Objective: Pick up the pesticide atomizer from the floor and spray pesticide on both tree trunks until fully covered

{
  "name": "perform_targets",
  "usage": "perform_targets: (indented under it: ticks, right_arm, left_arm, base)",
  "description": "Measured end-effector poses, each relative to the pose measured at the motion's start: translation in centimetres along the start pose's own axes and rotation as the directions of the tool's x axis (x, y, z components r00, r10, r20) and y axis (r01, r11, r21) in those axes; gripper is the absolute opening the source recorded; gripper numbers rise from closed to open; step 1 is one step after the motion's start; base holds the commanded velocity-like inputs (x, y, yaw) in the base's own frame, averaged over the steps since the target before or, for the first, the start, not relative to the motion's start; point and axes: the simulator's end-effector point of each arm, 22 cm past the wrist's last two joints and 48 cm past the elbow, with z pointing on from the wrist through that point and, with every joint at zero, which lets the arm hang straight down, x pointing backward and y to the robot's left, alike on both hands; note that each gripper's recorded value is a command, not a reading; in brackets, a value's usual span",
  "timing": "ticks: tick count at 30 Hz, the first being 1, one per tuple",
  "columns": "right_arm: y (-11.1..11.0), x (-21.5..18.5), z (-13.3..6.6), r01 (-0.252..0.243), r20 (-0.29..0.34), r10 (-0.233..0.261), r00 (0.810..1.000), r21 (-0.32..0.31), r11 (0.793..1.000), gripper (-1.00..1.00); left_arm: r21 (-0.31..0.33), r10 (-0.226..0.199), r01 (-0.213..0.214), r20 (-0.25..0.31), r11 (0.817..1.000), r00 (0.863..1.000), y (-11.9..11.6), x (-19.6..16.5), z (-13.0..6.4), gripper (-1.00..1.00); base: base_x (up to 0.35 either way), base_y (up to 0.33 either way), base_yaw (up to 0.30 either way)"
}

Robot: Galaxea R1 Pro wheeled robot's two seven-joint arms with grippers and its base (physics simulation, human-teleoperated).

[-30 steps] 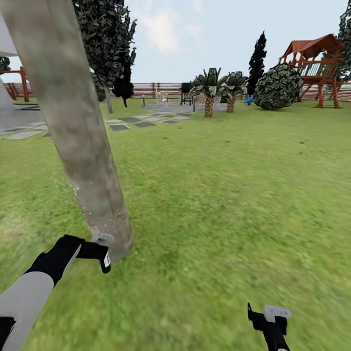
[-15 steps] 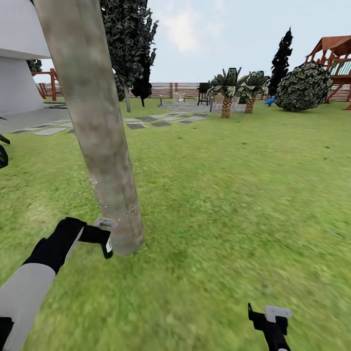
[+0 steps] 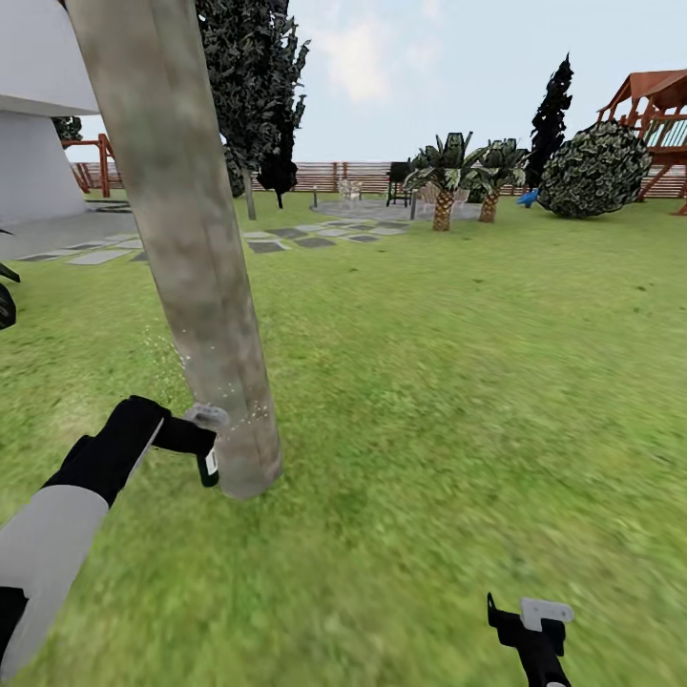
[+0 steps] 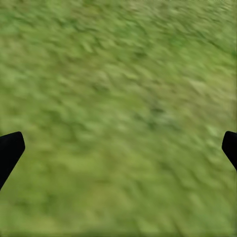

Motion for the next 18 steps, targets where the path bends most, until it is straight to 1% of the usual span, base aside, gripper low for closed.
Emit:
perform_targets:
  ticks: [2,3,4,5,7,11,13,16,18]
  right_arm:
    - [0.0,0.0,0.0,0.000,0.000,0.000,1.000,0.000,1.000,1.00]
    - [0.0,0.0,0.0,0.000,0.000,0.000,1.000,0.000,1.000,1.00]
    - [0.0,0.0,0.0,0.000,0.000,0.000,1.000,0.000,1.000,1.00]
    - [0.0,0.0,0.0,0.000,0.000,0.000,1.000,0.000,1.000,1.00]
    - [0.0,0.0,0.0,0.000,0.000,0.000,1.000,0.000,1.000,1.00]
    - [0.0,0.0,0.0,0.000,0.000,0.000,1.000,0.000,1.000,1.00]
    - [0.0,0.0,0.0,0.000,0.000,0.000,1.000,0.000,1.000,1.00]
    - [0.0,0.0,0.0,0.000,0.000,0.000,1.000,0.000,1.000,1.00]
    - [0.0,0.0,0.0,0.000,0.000,0.000,1.000,0.000,1.000,1.00]
  left_arm:
    - [-0.025,0.003,-0.003,0.017,1.000,1.000,1.4,-1.1,-1.0,-1.00]
    - [-0.036,0.001,-0.001,0.018,0.999,1.000,2.1,-1.1,-1.3,-1.00]
    - [-0.033,-0.005,0.006,0.014,0.999,1.000,3.1,-0.9,-1.9,-1.00]
    - [-0.005,-0.012,0.012,0.013,1.000,1.000,2.7,-0.8,-1.9,-1.00]
    - [0.004,-0.011,0.010,0.013,1.000,1.000,2.4,-0.8,-1.9,-1.00]
    - [0.014,-0.005,0.005,0.014,1.000,1.000,1.8,-0.8,-1.7,-1.00]
    - [0.015,-0.005,0.005,0.012,1.000,1.000,1.8,-0.7,-1.6,-1.00]
    - [0.017,-0.004,0.003,0.012,1.000,1.000,1.6,-0.7,-1.6,-1.00]
    - [0.016,-0.003,0.003,0.014,1.000,1.000,1.7,-0.8,-1.6,-1.00]
  base:
    - [0.000,0.000,0.128]
    - [0.023,0.000,0.251]
    - [0.187,0.000,0.266]
    - [0.237,0.000,0.268]
    - [0.281,0.000,0.239]
    - [0.324,-0.006,0.033]
    - [0.267,-0.128,0.003]
    - [0.081,-0.239,0.001]
    - [-0.049,-0.265,0.000]
